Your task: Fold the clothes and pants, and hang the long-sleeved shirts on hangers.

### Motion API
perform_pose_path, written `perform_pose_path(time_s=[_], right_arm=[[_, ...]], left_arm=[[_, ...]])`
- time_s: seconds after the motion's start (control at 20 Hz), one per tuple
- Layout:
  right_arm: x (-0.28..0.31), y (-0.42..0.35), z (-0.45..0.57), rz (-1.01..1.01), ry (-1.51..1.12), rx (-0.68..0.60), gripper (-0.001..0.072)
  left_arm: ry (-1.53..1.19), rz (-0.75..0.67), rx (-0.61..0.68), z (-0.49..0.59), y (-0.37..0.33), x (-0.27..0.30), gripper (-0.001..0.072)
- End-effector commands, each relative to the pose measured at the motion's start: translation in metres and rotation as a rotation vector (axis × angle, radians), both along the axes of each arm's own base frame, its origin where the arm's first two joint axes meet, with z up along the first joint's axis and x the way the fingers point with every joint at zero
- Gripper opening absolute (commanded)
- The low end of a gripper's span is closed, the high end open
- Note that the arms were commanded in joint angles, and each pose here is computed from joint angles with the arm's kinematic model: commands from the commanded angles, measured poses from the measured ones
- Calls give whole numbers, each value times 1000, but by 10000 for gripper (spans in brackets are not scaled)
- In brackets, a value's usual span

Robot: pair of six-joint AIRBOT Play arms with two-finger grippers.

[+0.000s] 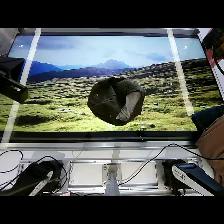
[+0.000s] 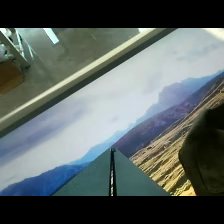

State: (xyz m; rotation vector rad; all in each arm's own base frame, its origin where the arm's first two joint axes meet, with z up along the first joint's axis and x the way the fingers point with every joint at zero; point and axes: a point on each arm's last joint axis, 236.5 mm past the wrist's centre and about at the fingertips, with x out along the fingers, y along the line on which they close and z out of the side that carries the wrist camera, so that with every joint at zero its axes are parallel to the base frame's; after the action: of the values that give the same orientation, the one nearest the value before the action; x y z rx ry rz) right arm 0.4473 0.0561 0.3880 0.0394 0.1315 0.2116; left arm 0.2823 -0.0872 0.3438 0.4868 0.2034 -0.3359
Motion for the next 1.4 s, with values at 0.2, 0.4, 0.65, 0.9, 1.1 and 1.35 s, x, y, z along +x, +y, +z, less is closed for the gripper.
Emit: perform_pose_path(time_s=[0.2,0.4,0.65,0.9,1.1,1.35], right_arm=[[0,0,0,1,-1,1,37],[0,0,0,1,-1,1,37],[0,0,0,1,-1,1,37],[0,0,0,0,-1,0,37],[0,0,1,0,-1,1,37],[0,0,1,0,-1,1,37]], left_arm=[[-2,-1,0,1,0,0,25],[-1,0,-1,1,0,0,25],[24,-35,-56,-2,-12,-1,25],[325,26,-197,-84,-30,19,38],[657,5,-213,-198,-66,27,645],[907,-34,-159,-297,-108,42,645]])
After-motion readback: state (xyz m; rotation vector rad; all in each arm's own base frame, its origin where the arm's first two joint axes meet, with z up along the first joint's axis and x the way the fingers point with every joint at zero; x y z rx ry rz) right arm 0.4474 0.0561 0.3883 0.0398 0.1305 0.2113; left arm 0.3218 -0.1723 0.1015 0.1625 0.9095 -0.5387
